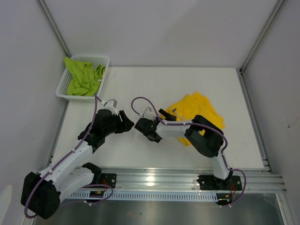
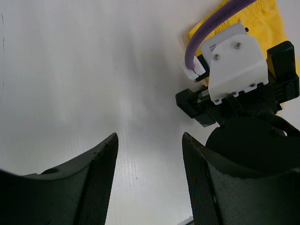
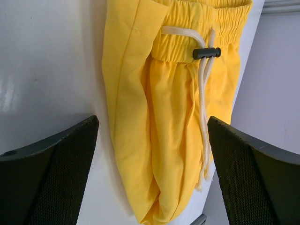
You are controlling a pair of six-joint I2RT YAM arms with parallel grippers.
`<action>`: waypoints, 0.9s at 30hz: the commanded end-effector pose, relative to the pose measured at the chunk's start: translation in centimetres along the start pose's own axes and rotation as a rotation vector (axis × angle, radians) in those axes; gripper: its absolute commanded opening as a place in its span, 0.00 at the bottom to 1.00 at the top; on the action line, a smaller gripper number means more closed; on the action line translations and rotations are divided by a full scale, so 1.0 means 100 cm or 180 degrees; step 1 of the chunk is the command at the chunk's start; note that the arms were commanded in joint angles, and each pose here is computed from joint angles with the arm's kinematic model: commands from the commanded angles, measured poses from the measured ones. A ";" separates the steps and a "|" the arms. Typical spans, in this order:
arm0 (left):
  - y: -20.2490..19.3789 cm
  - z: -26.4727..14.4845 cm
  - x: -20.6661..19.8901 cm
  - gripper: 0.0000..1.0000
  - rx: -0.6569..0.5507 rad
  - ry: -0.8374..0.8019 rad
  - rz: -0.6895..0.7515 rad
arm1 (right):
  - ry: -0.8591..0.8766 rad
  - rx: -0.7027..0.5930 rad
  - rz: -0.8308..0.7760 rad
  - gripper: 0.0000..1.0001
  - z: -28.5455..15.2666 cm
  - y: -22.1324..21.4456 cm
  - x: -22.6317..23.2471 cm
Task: Fold and stack the shorts
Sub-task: Neatly place the folded shorts to the corner
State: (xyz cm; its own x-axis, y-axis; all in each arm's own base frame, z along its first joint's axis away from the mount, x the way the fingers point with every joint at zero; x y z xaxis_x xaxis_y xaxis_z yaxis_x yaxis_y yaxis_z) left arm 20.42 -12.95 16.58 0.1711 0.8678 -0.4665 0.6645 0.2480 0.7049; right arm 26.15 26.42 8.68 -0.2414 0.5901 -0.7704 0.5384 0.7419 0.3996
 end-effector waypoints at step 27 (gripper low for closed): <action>0.015 -0.010 -0.010 0.60 -0.0146 -0.0169 0.0119 | -0.0103 0.1279 0.0465 0.00 0.035 -0.059 -0.016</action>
State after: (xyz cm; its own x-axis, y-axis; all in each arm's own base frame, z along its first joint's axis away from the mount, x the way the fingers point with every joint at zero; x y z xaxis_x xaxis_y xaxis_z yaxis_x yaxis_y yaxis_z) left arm 20.29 -12.94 16.85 0.1863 0.8650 -0.4658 0.6578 0.2424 0.7131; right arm 28.75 20.98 5.65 -0.1556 0.6156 -0.7725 0.7741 0.5618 0.2918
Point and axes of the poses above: each gripper's point midway between its finger pads, its own z axis out along the fingers, its own x axis along the line the jaws close on, y = z × x, the point moved 7 cm from there along -z, back along the fingers, and after that the axes turned 3 degrees about z, right-handed, at the moved point
